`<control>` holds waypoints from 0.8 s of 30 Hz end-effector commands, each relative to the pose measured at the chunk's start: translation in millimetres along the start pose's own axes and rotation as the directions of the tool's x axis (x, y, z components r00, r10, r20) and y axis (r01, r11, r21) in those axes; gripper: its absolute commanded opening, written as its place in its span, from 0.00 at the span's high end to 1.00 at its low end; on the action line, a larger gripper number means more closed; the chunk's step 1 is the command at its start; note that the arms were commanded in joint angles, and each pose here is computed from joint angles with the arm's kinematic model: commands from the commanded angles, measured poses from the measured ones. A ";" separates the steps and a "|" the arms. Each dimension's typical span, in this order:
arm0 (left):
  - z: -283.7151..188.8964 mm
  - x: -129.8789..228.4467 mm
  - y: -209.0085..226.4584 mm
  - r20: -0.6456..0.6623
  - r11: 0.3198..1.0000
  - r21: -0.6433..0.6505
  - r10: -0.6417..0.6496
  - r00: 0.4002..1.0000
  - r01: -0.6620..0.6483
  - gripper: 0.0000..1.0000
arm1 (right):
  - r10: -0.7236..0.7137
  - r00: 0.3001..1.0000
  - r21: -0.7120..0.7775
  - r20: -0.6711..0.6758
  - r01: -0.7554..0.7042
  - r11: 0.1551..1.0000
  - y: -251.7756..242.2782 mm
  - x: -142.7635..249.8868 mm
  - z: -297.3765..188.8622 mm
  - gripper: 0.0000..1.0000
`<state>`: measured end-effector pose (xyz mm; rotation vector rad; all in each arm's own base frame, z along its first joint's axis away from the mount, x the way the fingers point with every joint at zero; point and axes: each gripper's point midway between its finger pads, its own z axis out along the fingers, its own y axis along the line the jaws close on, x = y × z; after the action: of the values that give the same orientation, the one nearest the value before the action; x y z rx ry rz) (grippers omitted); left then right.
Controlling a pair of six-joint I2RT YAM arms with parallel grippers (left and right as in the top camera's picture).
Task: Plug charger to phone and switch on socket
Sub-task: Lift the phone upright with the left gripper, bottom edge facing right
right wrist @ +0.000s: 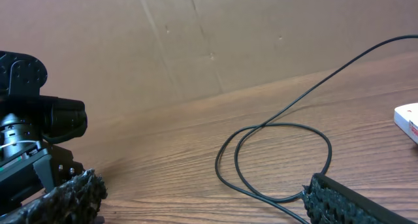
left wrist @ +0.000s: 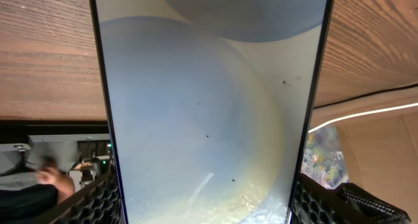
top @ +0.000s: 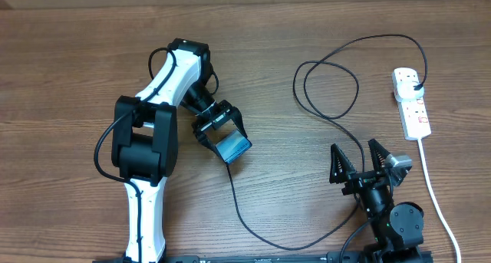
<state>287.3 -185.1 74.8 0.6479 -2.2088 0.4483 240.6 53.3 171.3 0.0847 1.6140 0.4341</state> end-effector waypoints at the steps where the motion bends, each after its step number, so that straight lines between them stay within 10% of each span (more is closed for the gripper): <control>1: -7.9 13.9 -3.1 0.014 0.999 0.023 0.038 0.999 -0.038 0.96 | -0.004 1.000 0.003 0.005 0.004 1.000 -1.8 1.3 0.2 0.00; 12: -9.2 12.0 -0.9 0.031 0.999 0.007 0.031 0.999 -0.032 0.96 | -0.004 1.000 0.003 0.005 0.004 1.000 -1.8 1.3 0.2 0.00; 16: -26.9 -10.1 14.8 0.220 0.990 -0.120 -0.050 0.974 0.078 0.95 | -0.004 1.000 0.003 0.005 0.004 1.000 -1.8 1.4 0.2 0.00; 24: -65.3 -1.3 -30.1 0.399 0.989 -0.108 0.134 0.907 -0.099 0.96 | 0.032 0.999 -0.016 -0.002 -0.032 0.999 1.6 2.4 0.1 0.00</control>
<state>330.9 -169.5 88.3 0.6361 -2.5218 0.2723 240.6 53.3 171.2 0.0847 1.6144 0.4341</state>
